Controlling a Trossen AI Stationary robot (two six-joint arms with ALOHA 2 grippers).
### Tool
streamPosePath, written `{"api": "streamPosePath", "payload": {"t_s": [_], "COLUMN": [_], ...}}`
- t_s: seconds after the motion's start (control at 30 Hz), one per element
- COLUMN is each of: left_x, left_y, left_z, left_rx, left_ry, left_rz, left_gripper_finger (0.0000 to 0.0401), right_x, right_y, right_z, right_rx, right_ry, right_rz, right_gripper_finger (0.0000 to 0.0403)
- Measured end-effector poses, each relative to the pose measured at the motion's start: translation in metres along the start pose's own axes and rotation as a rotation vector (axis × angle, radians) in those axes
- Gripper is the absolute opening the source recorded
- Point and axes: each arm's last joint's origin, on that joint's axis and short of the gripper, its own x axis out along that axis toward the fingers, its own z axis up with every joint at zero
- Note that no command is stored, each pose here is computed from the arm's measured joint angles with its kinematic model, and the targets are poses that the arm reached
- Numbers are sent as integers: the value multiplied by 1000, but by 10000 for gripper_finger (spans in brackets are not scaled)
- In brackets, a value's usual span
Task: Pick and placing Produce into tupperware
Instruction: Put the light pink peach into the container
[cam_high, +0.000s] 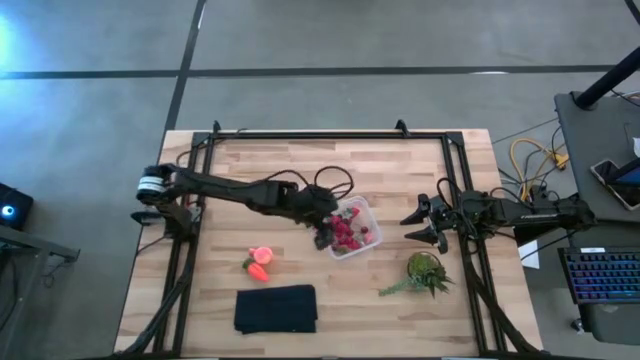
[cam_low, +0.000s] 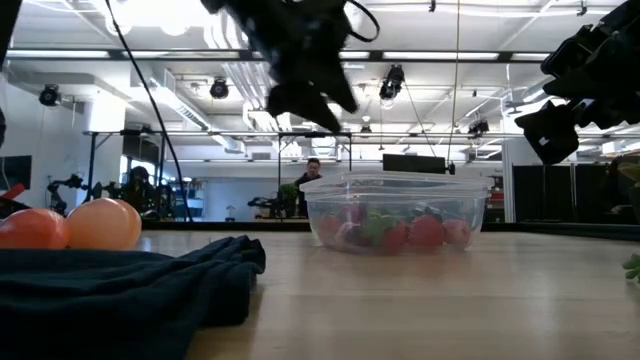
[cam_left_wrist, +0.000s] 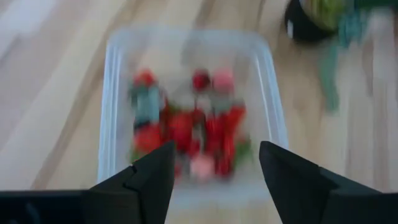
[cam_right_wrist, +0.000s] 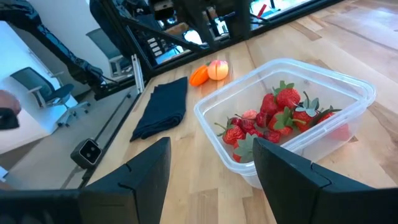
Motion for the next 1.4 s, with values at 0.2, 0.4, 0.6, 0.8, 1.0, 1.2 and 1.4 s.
{"api": "streamPosePath", "payload": {"t_s": [0.2, 0.4, 0.6, 0.8, 1.0, 1.2, 1.4], "left_x": [-35, -69, -80, -72, -55, -42, -39], "left_y": [-5, -15, -29, -35, -28, -29, -31], "left_z": [-37, -71, -85, -95, -114, -126, -131], "left_rx": [69, 92, 56, 32, 38, 13, 45], "left_ry": [305, 556, 579, 593, 686, 684, 626], "left_rz": [83, 177, 197, 235, 278, 251, 266], "left_gripper_finger": [216, 216, 222, 254, 283, 286, 286], "right_x": [0, 0, 0, 0, 0, 0, 0], "right_y": [0, 0, 0, 0, 0, 0, 0], "right_z": [0, 0, 0, 0, 0, 0, 0], "right_rx": [0, 0, 0, 0, 0, 0, 0], "right_ry": [0, 0, 0, 0, 0, 1, 0], "right_rz": [0, 0, 0, 0, 0, 0, 0], "right_gripper_finger": [219, 219, 219, 219, 219, 219, 219]}}
